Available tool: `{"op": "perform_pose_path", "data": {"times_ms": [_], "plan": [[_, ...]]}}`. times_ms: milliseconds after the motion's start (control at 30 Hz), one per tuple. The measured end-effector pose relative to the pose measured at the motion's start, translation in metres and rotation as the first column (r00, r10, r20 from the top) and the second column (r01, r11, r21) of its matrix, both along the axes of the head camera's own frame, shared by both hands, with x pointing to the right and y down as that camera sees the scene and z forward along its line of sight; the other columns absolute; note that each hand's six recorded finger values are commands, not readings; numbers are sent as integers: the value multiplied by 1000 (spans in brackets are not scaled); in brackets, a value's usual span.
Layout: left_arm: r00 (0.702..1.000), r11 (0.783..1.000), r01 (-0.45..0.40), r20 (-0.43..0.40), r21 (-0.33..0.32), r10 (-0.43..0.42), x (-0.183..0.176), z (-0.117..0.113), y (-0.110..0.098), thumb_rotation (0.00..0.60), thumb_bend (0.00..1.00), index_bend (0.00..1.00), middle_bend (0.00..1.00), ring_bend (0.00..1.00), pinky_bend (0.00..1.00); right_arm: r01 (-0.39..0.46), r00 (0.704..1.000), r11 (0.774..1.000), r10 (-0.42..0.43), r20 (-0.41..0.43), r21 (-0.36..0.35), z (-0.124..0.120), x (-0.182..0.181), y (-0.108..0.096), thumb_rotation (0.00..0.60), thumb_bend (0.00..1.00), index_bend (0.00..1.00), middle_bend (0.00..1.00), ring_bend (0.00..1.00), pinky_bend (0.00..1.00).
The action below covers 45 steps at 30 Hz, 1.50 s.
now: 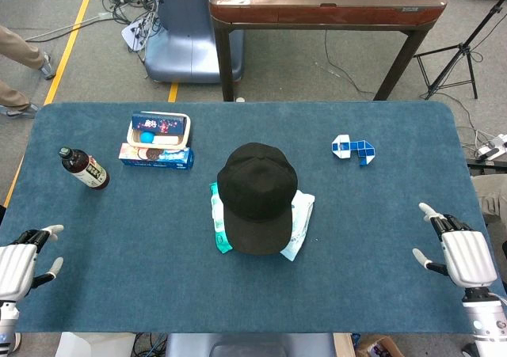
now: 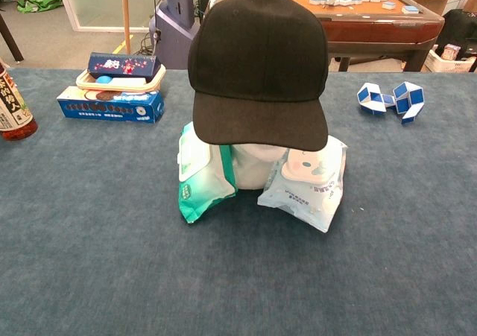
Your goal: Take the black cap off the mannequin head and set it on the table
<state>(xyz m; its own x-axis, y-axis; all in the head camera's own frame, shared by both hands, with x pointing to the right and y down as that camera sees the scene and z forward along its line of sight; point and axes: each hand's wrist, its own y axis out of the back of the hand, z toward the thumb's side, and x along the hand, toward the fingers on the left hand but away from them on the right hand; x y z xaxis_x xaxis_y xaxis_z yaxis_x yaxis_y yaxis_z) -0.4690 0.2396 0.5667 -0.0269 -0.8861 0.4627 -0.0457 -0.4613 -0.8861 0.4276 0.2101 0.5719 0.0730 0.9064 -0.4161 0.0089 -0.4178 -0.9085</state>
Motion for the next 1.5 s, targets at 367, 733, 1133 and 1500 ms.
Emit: {"op": "perform_pose_path", "data": {"times_ms": [367,733,1133,1500], "plan": [[1000,1000,22,0,14,-22,-3,-4,2,600,301,268,396,288,519,31,999,1000,-31,36,2,1,-11,0,600,222,259,364,291,466],[1000,1000,28,4,5,-28,-5,-1,2,600,302,267,396,288,519,188,977,975,-197,75,117,-12,-50,1,600,0,334,725,611,721],[999,999,45,2,16,-45,-9,-6,4,600,301,268,396,288,519,379,905,896,-411,110,230,-2,-131,-7,600,0,383,1000,899,970],[998,998,56,0,17,-56,-12,-8,6,600,302,267,396,288,519,438,838,853,-501,216,283,21,-186,-2,600,0,382,1000,926,991]]}}
